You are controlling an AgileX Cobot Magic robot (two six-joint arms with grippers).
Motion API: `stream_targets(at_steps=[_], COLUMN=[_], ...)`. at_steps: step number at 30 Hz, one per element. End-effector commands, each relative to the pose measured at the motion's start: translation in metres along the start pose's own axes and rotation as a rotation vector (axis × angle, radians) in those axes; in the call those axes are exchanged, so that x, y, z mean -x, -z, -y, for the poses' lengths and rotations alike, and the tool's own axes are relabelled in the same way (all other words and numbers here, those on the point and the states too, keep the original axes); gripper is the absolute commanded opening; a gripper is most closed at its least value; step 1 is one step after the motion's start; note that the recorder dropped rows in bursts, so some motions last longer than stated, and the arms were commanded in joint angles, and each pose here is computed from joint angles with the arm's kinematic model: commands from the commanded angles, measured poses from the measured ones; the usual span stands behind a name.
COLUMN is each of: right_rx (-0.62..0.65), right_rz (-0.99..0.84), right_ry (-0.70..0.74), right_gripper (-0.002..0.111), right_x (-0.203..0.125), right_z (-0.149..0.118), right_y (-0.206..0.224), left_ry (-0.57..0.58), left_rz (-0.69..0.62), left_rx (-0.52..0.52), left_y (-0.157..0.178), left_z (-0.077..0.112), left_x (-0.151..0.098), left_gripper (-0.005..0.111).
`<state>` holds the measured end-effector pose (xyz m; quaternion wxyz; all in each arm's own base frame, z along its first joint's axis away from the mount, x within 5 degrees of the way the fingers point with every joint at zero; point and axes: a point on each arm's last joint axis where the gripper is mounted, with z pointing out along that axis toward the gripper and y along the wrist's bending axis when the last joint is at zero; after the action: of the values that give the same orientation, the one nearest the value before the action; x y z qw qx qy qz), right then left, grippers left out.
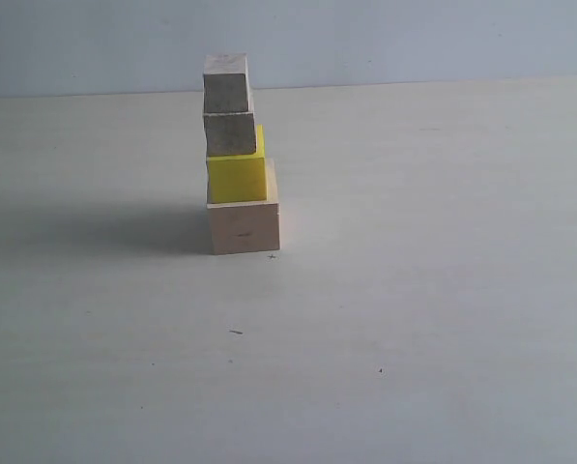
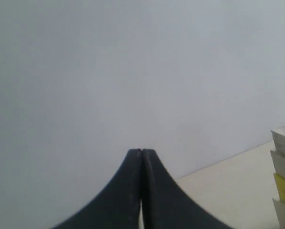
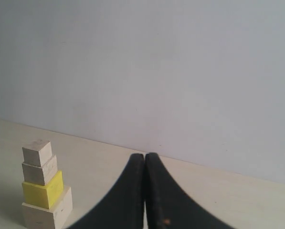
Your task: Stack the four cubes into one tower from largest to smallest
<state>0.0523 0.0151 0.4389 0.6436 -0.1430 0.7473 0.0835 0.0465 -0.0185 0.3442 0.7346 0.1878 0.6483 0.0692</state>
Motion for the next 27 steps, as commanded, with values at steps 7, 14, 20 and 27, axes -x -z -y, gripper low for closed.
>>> stream_targets(at_steps=[7,14,20,27], right_rx=[-0.003,-0.003,-0.003,-0.003], right_rz=[0.000,0.000,0.000,0.000], right_ry=[-0.002,-0.002,-0.002,-0.002], right_gripper=[0.000,0.000,0.000,0.000], right_x=[-0.001,-0.001,-0.001,-0.001], right_z=[0.000,0.000,0.000,0.000], right_y=[0.001,0.001,0.001,0.001], left_ry=[0.285,0.383,0.362,0.386], left_rz=[-0.243,-0.359,-0.401,-0.407], left_rx=[0.060,0.116,0.109,0.093], left_y=[-0.001,0.003,0.006,0.007], left_z=[0.019,0.029,0.036,0.043], left_x=[-0.083,-0.126,-0.144,-0.159], left_gripper=[0.000,0.000,0.000,0.000])
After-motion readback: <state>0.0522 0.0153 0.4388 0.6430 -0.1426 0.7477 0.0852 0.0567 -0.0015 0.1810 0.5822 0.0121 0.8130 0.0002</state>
